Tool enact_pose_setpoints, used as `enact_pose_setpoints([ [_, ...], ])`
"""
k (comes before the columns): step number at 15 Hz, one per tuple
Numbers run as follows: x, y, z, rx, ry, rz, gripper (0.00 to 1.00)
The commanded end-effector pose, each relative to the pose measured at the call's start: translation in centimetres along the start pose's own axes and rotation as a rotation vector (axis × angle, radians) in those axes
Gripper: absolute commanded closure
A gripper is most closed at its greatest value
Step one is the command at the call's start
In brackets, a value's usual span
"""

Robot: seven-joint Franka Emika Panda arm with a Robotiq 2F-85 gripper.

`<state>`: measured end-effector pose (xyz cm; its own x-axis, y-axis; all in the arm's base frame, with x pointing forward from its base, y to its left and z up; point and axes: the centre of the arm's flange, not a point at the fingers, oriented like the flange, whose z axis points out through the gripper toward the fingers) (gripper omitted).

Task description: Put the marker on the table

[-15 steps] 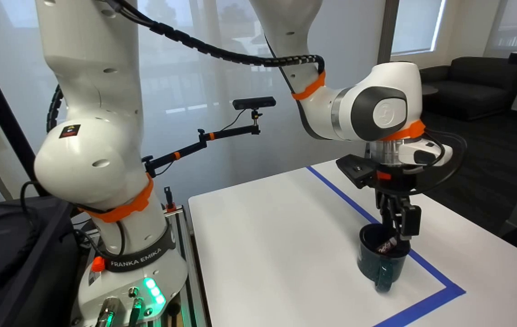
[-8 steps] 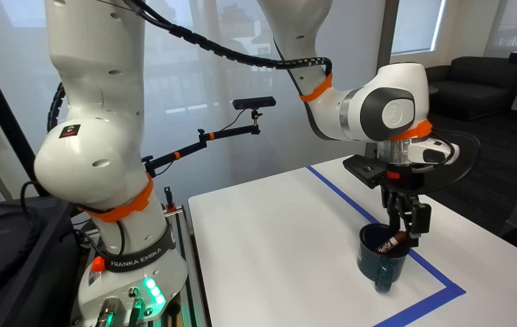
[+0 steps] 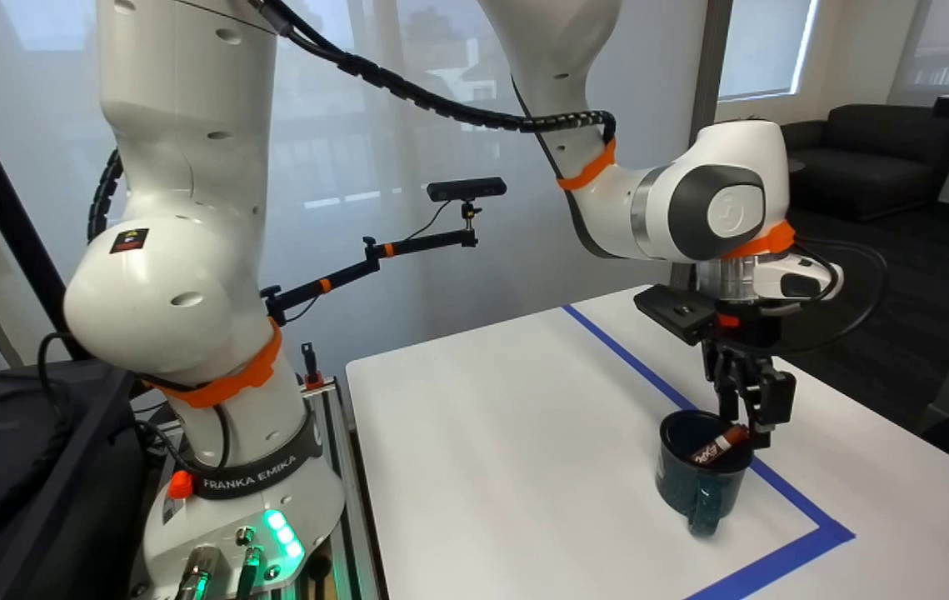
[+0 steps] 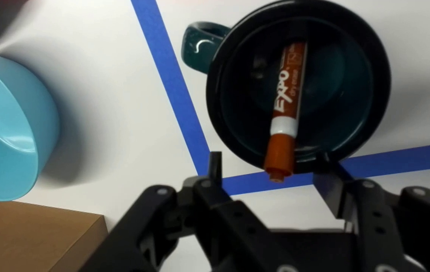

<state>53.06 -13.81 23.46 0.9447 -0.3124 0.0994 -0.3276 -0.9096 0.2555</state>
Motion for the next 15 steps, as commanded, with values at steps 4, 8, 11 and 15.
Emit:
enact_pose_setpoints([
  [4, 0.9, -0.3, -0.3, 0.020, 0.003, -0.003, 0.82],
  [8, 0.9, -0.5, -0.4, 0.021, 0.006, -0.004, 0.98],
  [11, 0.5, -0.4, -0.8, 0.020, -0.003, -0.001, 0.96],
  [15, -0.4, 0.7, -3.5, -0.004, -0.005, 0.027, 0.96],
])
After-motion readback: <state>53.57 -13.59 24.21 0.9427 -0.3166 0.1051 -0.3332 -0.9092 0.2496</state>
